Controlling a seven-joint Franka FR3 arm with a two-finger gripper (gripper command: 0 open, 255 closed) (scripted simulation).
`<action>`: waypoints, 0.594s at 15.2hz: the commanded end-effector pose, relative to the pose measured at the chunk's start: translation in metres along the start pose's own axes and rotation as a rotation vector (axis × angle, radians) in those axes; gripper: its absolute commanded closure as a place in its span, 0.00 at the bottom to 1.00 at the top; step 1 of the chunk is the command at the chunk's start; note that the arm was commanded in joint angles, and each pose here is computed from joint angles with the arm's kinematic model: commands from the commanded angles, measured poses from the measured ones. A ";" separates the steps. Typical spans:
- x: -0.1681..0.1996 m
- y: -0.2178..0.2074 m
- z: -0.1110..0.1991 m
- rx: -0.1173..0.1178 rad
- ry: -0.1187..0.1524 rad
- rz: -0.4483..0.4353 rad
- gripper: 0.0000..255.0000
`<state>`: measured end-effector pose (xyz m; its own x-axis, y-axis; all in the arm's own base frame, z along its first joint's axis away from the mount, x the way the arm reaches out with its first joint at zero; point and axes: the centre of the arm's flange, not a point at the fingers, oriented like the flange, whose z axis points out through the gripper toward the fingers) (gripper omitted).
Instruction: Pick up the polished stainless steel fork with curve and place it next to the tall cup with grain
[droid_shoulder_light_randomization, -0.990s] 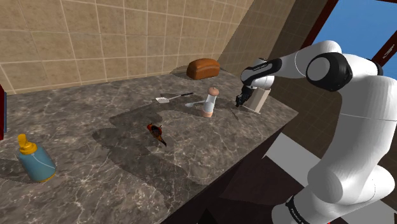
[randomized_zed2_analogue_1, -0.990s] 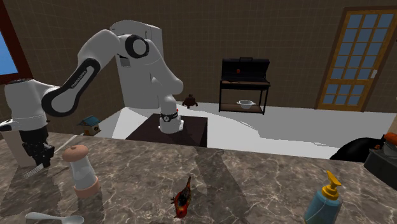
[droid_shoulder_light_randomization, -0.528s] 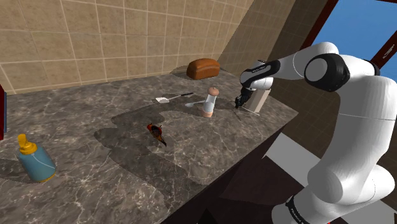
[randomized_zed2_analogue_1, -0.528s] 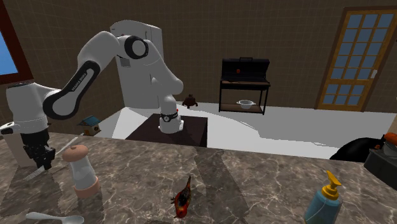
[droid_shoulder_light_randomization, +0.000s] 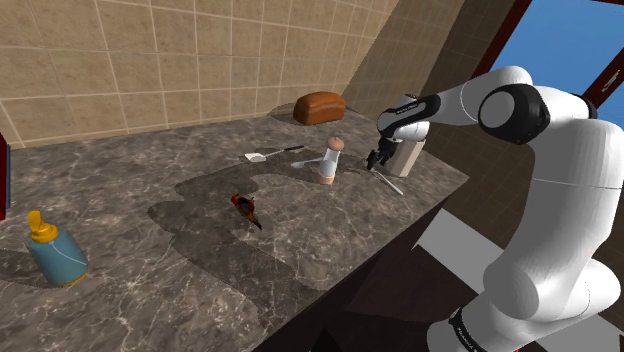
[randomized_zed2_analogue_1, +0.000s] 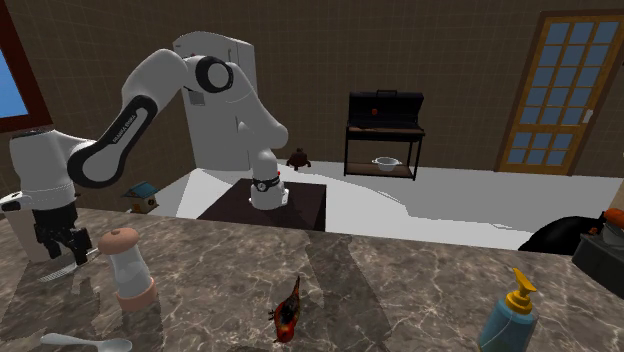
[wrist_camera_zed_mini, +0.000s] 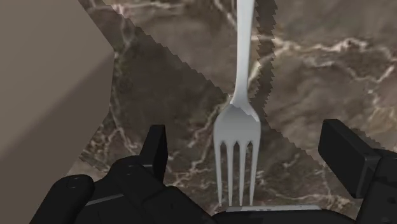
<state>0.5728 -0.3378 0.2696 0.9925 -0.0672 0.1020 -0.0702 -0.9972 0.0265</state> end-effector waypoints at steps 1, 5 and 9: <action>0.000 0.000 -0.013 0.000 0.000 0.000 0.00; 0.000 0.000 -0.050 0.000 0.000 0.000 0.00; 0.000 0.000 -0.050 0.000 0.000 0.000 0.00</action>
<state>0.5679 -0.3363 0.3190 0.9925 -0.0671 0.1023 -0.0702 -0.9972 0.0267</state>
